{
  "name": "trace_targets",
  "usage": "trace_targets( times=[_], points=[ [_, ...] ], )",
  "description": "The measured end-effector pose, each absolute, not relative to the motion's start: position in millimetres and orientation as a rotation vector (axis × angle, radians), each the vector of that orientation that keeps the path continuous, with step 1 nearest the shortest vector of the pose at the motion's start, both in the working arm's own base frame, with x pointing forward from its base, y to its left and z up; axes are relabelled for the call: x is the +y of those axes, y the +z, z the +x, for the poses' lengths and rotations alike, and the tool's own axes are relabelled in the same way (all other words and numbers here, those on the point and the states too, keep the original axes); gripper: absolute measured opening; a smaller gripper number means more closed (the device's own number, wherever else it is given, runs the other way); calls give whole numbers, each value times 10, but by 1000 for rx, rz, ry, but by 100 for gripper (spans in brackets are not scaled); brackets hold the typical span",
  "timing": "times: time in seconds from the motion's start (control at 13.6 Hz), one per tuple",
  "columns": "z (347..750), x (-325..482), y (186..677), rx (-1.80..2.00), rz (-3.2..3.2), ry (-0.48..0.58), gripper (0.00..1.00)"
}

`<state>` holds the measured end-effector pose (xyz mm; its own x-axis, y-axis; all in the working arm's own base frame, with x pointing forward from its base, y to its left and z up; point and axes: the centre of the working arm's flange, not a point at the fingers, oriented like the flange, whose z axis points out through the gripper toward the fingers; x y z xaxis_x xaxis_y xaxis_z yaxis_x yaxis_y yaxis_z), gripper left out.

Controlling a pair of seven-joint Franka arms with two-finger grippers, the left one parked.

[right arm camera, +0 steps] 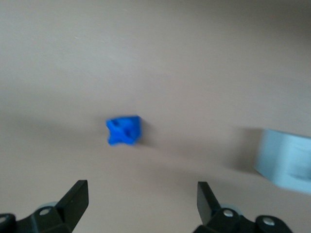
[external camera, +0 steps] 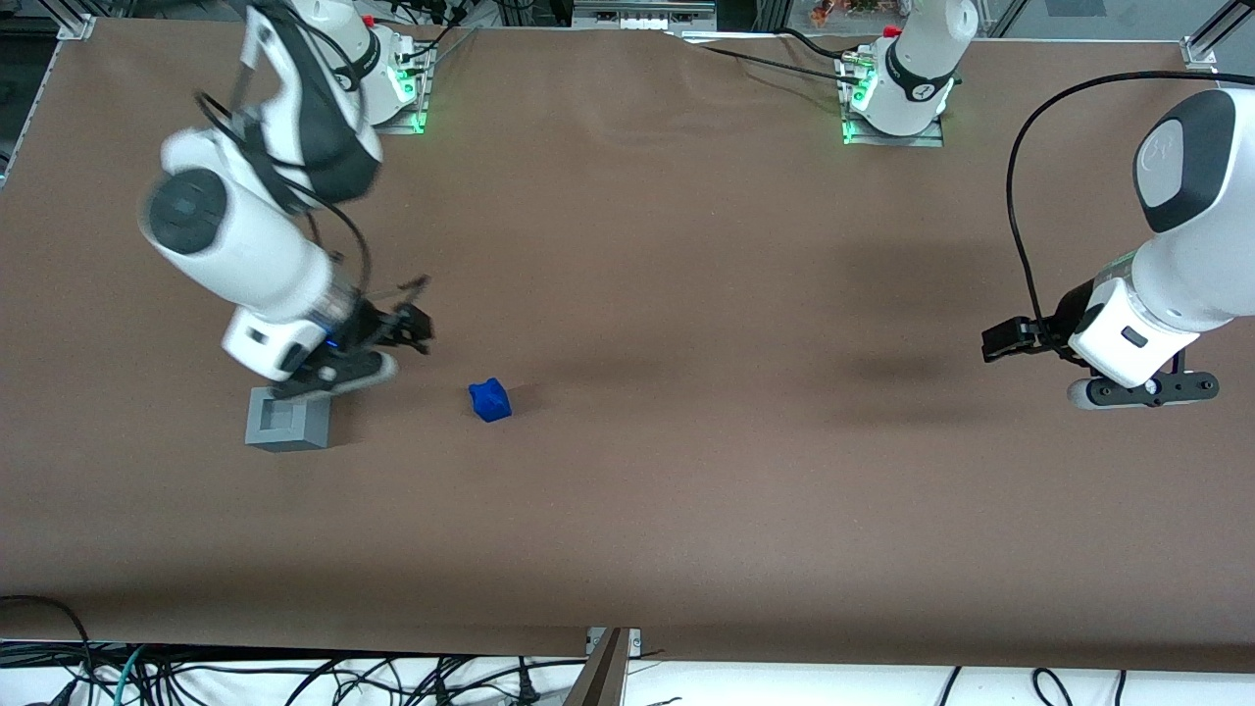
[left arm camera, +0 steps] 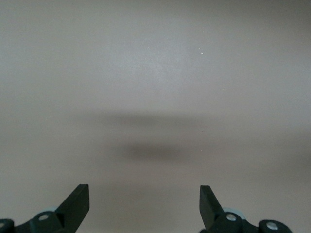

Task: Insert blue part into gray base with right arm
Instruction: 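Move the open right gripper down over the blue part, then close the right gripper on the blue part and lift it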

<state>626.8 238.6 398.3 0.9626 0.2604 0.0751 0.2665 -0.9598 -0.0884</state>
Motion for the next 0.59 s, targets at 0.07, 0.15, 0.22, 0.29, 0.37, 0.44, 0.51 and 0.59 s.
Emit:
trace_targets(
  times=[0.07,0.15,0.22,0.29,0.37,0.44,0.51,0.59],
  points=[
    [6285,2607,3695,-421,-2995,-115,99],
    [6285,2792,3441,-442,-2981,-137,99],
    [6275,2933,3215,-464,-2971,-152,99],
    [6268,3020,3032,-486,-2965,-162,99],
    [6268,3067,2880,-504,-2962,-172,99],
    [6279,3069,2777,-513,-2963,-179,99],
    [6296,3043,2720,-523,-2971,-188,99],
    [6315,3003,2687,-531,-2982,-194,99]
  ],
)
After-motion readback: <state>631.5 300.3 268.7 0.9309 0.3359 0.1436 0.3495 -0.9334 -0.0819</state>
